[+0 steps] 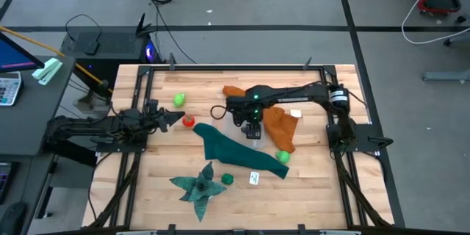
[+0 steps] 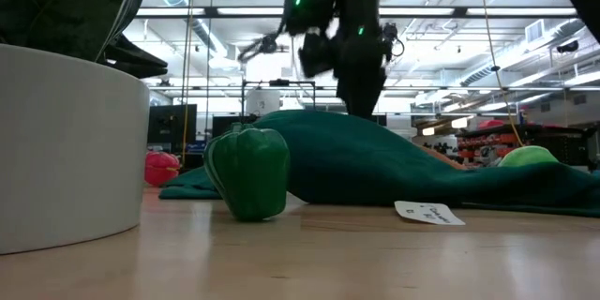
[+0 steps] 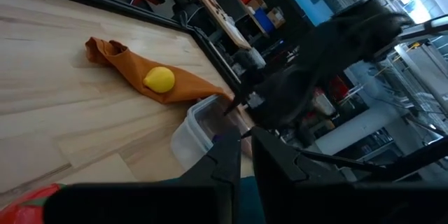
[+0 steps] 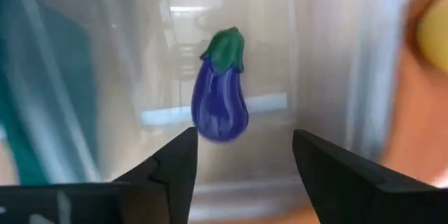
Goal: Pick and placing Produce into tupperware
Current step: Put the green melon into the transparent bin
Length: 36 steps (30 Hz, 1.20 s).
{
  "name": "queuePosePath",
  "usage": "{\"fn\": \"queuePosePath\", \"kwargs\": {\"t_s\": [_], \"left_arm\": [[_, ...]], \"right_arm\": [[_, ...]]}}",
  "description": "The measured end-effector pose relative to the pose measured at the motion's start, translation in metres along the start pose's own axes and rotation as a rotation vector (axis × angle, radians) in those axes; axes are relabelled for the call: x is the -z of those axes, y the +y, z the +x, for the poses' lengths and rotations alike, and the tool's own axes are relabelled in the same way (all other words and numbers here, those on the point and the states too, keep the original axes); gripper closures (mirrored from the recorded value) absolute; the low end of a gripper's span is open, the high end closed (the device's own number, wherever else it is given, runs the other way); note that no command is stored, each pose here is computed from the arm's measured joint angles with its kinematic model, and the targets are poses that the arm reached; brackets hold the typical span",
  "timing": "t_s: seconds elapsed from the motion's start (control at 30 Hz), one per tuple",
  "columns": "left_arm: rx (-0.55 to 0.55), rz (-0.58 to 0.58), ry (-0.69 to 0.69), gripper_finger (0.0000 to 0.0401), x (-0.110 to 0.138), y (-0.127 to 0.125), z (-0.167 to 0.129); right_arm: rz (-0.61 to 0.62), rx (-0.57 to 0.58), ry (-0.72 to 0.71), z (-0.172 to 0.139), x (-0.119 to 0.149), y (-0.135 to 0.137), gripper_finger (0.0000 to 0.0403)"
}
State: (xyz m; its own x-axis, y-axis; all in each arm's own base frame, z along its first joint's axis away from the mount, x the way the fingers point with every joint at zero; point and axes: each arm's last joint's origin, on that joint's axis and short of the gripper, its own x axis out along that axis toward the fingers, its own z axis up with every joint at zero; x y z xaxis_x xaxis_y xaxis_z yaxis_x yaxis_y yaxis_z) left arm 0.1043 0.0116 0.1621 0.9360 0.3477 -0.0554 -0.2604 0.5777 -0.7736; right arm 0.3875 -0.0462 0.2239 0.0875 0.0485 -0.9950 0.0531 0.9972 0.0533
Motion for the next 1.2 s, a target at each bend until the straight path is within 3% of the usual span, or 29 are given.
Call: {"fn": "queuePosePath", "kwargs": {"t_s": [0.43,0.57,0.7,0.9,1.1,1.2], "left_arm": [[-0.005,0.005,-0.022,0.0347,-0.003,-0.001,0.000],[0.024,0.116,-0.047,0.0345,-0.019,-0.020,-0.003],[-0.030,0.203,0.000,0.0349,-0.034,-0.037,-0.005],[-0.238,0.252,0.130,0.0349,-0.055,-0.059,0.002],[-0.525,0.123,0.176,0.0345,-0.078,-0.072,0.020],[-0.630,0.128,0.257,0.0335,-0.085,-0.075,0.031]], "right_arm": [[0.163,-0.007,-0.258,-0.099,0.040,0.007,0.0203],[0.201,-0.009,-0.306,-0.113,0.047,0.008,0.0203],[0.231,-0.005,-0.319,-0.115,0.048,0.008,0.0204],[0.228,-0.004,-0.318,-0.115,0.048,0.008,0.0204],[0.208,0.000,-0.308,-0.116,0.050,0.008,0.0205],[0.192,0.007,-0.297,-0.116,0.051,0.008,0.0206]]}}
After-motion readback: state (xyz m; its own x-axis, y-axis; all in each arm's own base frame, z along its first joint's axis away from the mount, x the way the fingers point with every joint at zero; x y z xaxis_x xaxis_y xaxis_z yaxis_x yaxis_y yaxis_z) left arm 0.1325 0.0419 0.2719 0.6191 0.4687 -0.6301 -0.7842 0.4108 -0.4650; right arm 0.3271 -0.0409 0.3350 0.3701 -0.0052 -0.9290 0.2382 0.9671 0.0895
